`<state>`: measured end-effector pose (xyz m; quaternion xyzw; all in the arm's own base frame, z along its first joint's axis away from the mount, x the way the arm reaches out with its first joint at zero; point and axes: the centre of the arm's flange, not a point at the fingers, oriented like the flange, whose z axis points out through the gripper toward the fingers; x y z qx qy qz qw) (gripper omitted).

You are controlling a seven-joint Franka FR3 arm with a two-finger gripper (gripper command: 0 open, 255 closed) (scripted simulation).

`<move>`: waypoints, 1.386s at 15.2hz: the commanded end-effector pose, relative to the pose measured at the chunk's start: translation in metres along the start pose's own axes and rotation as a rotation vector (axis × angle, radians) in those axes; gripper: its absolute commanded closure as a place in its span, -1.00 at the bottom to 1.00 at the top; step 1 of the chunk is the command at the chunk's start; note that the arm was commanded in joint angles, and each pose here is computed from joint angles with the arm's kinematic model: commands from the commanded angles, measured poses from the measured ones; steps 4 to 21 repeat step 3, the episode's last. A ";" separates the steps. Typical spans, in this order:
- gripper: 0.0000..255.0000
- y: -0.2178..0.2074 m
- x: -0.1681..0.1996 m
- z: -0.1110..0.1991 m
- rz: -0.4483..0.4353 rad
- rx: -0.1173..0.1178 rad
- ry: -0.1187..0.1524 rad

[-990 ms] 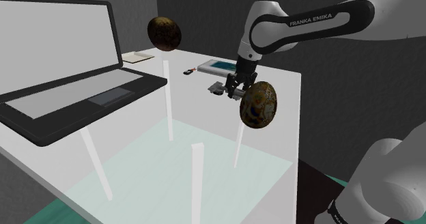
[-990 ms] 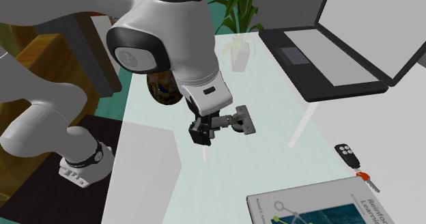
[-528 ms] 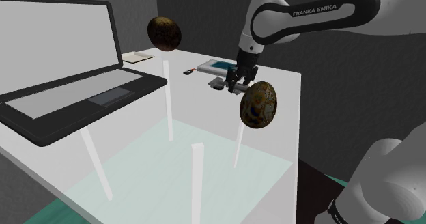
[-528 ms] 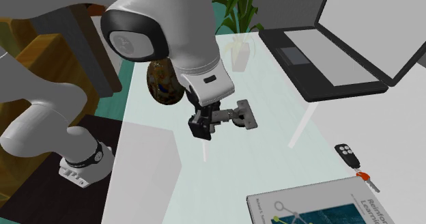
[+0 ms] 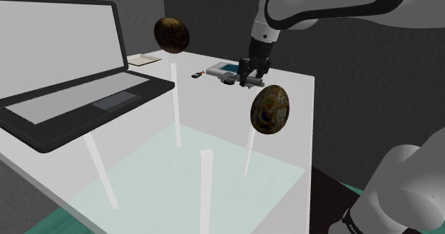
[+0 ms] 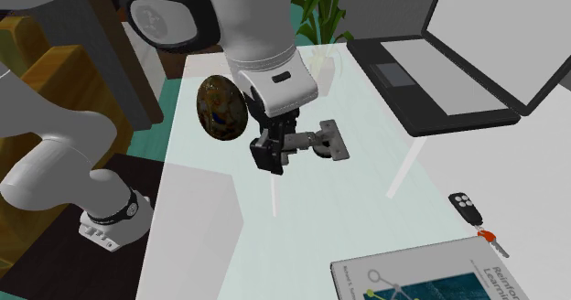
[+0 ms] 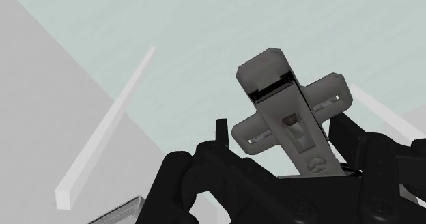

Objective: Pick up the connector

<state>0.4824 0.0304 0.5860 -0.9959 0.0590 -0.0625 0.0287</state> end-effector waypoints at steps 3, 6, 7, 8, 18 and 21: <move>1.00 -0.001 0.001 -0.012 0.000 0.000 0.000; 1.00 -0.001 0.001 -0.012 0.000 0.000 0.000; 1.00 -0.001 0.001 -0.012 0.000 0.000 0.000; 1.00 -0.001 0.001 -0.012 0.000 0.000 0.000; 1.00 -0.001 0.001 -0.012 0.000 0.000 0.000; 1.00 -0.001 0.001 -0.012 0.000 0.000 0.000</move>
